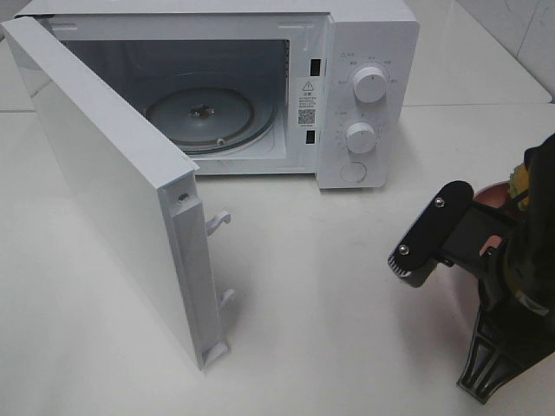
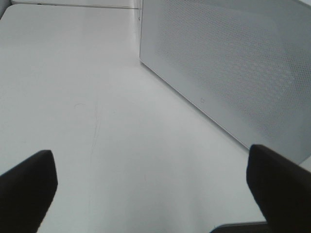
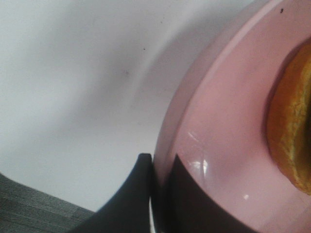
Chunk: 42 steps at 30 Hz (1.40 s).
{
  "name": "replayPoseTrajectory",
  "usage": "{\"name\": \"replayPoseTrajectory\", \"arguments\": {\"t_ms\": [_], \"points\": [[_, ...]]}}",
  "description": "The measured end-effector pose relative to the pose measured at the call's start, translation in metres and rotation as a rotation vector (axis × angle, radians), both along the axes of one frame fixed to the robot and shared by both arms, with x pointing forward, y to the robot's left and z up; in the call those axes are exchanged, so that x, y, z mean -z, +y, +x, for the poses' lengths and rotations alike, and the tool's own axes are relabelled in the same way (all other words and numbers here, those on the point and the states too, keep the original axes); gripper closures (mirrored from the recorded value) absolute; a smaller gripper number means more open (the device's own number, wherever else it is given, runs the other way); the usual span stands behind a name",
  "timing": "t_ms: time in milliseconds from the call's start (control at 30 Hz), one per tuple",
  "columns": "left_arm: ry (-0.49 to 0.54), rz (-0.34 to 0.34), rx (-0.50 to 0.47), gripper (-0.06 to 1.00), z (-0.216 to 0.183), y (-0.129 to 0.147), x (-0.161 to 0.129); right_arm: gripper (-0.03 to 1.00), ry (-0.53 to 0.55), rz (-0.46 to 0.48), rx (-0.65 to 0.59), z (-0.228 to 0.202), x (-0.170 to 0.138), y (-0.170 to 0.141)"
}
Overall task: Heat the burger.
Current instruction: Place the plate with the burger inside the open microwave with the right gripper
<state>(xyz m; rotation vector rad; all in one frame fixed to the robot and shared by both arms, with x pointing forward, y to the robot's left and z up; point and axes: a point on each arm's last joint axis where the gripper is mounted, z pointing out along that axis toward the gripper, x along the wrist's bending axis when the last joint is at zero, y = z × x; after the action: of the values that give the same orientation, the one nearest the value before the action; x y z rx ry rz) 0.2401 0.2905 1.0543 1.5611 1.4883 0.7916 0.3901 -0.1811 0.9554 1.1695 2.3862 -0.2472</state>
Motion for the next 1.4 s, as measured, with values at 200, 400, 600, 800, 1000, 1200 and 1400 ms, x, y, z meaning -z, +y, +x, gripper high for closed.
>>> {"name": "replayPoseTrajectory", "arguments": {"t_ms": [200, 400, 600, 800, 1000, 1200, 1400], "points": [[0.0, 0.0, 0.0, -0.03, 0.0, 0.0, 0.0, 0.93, 0.004, -0.012, -0.101, -0.01, 0.0, 0.012], [0.0, 0.0, 0.0, -0.03, 0.0, 0.0, 0.0, 0.93, 0.012, -0.041, -0.187, -0.017, -0.001, 0.018], [0.0, 0.0, 0.0, -0.03, 0.0, 0.0, 0.0, 0.93, 0.04, -0.074, -0.298, -0.023, -0.001, 0.023], [0.0, 0.0, 0.0, -0.03, 0.0, 0.0, 0.0, 0.93, 0.055, -0.091, -0.345, -0.023, -0.001, 0.024], [0.0, 0.0, 0.0, -0.03, 0.0, 0.0, 0.0, 0.93, 0.067, -0.084, -0.416, -0.023, 0.0, 0.027], [0.0, 0.0, 0.0, -0.03, 0.0, 0.0, 0.0, 0.93, 0.055, -0.08, -0.54, -0.02, 0.0, 0.032], [0.0, 0.0, 0.0, -0.03, 0.0, 0.0, 0.0, 0.93, 0.042, -0.089, -0.586, -0.018, -0.001, 0.034]]}}
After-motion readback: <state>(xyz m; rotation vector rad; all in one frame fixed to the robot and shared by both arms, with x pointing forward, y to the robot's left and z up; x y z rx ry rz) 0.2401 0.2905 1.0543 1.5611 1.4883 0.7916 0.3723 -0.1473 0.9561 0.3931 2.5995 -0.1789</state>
